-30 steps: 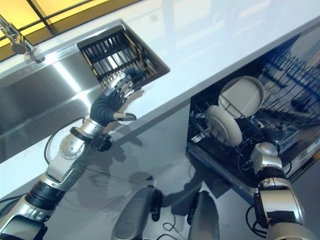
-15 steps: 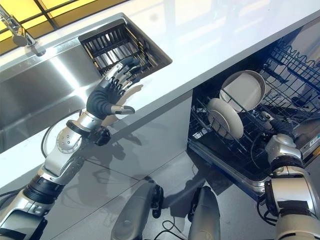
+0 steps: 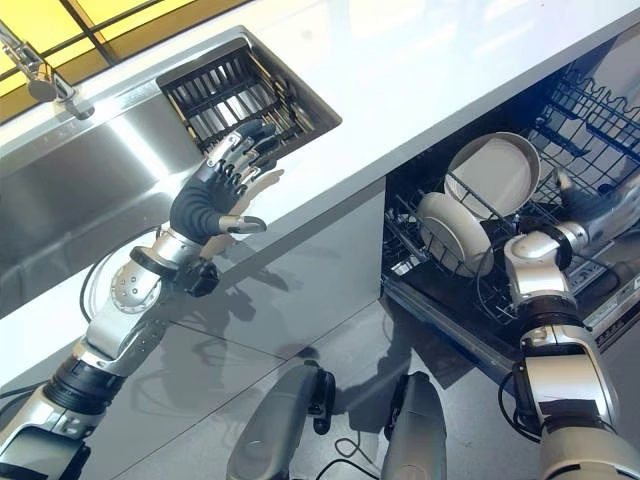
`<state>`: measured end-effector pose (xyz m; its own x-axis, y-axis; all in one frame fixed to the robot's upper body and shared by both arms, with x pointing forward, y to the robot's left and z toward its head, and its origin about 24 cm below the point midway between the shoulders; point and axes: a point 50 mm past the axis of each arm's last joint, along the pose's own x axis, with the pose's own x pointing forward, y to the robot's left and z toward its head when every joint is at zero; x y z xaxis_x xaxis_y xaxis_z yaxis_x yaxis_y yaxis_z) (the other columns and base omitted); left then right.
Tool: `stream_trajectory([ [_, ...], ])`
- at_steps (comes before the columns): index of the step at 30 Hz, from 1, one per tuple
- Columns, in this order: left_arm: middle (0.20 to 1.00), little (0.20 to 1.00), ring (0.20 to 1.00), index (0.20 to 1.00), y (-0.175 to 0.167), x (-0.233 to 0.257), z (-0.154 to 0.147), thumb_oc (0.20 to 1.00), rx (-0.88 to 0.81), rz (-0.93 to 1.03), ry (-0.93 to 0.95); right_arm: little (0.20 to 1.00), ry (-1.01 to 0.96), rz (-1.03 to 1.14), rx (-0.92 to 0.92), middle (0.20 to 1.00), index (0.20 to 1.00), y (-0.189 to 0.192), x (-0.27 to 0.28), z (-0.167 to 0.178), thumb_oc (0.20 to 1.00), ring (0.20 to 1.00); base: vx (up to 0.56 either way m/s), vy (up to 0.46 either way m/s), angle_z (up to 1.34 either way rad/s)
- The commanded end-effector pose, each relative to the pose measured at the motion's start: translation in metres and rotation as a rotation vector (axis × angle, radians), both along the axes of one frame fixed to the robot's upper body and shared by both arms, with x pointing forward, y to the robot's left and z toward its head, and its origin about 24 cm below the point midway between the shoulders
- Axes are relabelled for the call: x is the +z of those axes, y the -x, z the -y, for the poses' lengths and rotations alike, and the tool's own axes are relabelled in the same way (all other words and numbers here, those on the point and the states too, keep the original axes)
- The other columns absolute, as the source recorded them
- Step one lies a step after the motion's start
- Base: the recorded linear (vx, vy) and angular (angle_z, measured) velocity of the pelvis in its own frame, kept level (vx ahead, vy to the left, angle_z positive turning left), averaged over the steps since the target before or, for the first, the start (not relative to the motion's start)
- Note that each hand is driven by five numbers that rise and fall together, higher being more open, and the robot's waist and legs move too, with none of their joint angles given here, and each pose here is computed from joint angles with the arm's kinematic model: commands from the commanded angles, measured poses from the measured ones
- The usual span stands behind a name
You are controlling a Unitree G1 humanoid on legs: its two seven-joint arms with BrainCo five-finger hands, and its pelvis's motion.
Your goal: Pick up plates and place into dishwasher.
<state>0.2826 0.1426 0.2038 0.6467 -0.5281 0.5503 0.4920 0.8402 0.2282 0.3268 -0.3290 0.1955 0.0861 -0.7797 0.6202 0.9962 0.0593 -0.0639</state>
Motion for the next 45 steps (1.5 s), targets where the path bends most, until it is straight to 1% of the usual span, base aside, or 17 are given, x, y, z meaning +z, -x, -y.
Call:
stream_trajectory([
  [1,1.000,1.000,1.000,1.000,0.014,-0.053,0.003,1.000,-0.009,-0.202,0.035,1.000,0.164,0.130,-0.179,1.000,1.000,0.019,0.006,0.004,1.000,1.000,-0.03,0.021,-0.01],
  [3,1.000,1.000,1.000,1.000,0.014,-0.053,0.001,1.000,-0.013,-0.202,0.035,1.000,0.159,0.117,-0.220,1.000,1.000,0.024,0.000,0.011,1.000,1.000,-0.04,0.007,0.02],
  [6,1.000,1.000,1.000,1.000,0.013,-0.050,-0.001,1.000,-0.022,-0.197,0.030,1.000,0.106,0.079,-0.198,1.000,1.000,0.025,-0.006,0.019,1.000,1.000,-0.05,-0.011,0.00],
  [11,1.000,1.000,1.000,1.000,0.012,-0.043,-0.004,1.000,-0.028,-0.176,0.030,1.000,-0.124,-0.056,-0.039,1.000,1.000,0.019,-0.032,0.033,1.000,1.000,-0.05,-0.010,-0.01],
  [12,1.000,1.000,1.000,1.000,0.012,-0.042,-0.005,1.000,-0.028,-0.175,0.030,1.000,-0.140,-0.063,-0.031,1.000,1.000,0.019,-0.034,0.034,1.000,1.000,-0.05,-0.022,-0.01],
  [13,1.000,1.000,1.000,1.000,0.011,-0.040,-0.007,1.000,-0.024,-0.170,0.027,1.000,-0.218,-0.112,0.007,1.000,1.000,0.019,-0.045,0.038,1.000,1.000,-0.05,-0.024,-0.01],
  [15,1.000,1.000,1.000,1.000,0.010,-0.039,-0.007,1.000,-0.021,-0.169,0.024,1.000,-0.282,-0.175,0.042,1.000,1.000,0.018,-0.057,0.040,1.000,1.000,-0.04,-0.036,-0.01],
  [16,1.000,1.000,1.000,1.000,0.010,-0.039,-0.007,1.000,-0.020,-0.167,0.020,1.000,-0.342,-0.215,0.088,1.000,1.000,0.016,-0.067,0.041,1.000,1.000,-0.02,-0.043,-0.01],
  [20,1.000,1.000,1.000,1.000,0.009,-0.037,-0.005,1.000,-0.023,-0.161,0.005,1.000,-0.488,-0.325,0.199,1.000,1.000,0.012,-0.085,0.042,1.000,1.000,-0.03,-0.055,-0.01],
  [26,1.000,1.000,1.000,1.000,0.009,-0.037,0.000,1.000,-0.025,-0.151,-0.023,1.000,-0.704,-0.483,0.270,1.000,1.000,0.018,-0.119,0.044,1.000,1.000,-0.01,-0.067,0.00],
  [30,1.000,1.000,1.000,1.000,0.009,-0.038,0.003,1.000,-0.031,-0.154,-0.039,1.000,-0.784,-0.536,0.436,1.000,1.000,0.011,-0.124,0.039,1.000,1.000,0.01,-0.056,0.00],
  [31,1.000,1.000,1.000,1.000,0.009,-0.038,0.003,1.000,-0.031,-0.154,-0.041,1.000,-0.792,-0.537,0.472,1.000,1.000,0.009,-0.123,0.038,1.000,1.000,0.01,-0.033,0.00],
  [36,1.000,1.000,1.000,1.000,0.009,-0.037,0.002,1.000,-0.033,-0.158,-0.065,1.000,-0.780,-0.593,0.765,1.000,1.000,-0.006,-0.113,0.027,1.000,1.000,0.01,-0.044,-0.01],
  [38,1.000,1.000,1.000,1.000,0.009,-0.035,0.001,1.000,-0.032,-0.161,-0.072,1.000,-0.750,-0.593,0.828,1.000,1.000,-0.010,-0.106,0.027,1.000,1.000,0.02,-0.045,0.05],
  [41,1.000,1.000,1.000,1.000,0.007,-0.033,-0.001,1.000,-0.034,-0.168,-0.084,1.000,-0.678,-0.574,0.894,1.000,1.000,-0.019,-0.086,0.024,1.000,1.000,0.03,-0.055,0.01],
  [45,1.000,1.000,1.000,1.000,0.005,-0.032,-0.004,1.000,-0.024,-0.178,-0.090,1.000,-0.548,-0.539,0.885,1.000,1.000,-0.030,-0.051,0.023,1.000,1.000,0.03,-0.038,0.00],
])
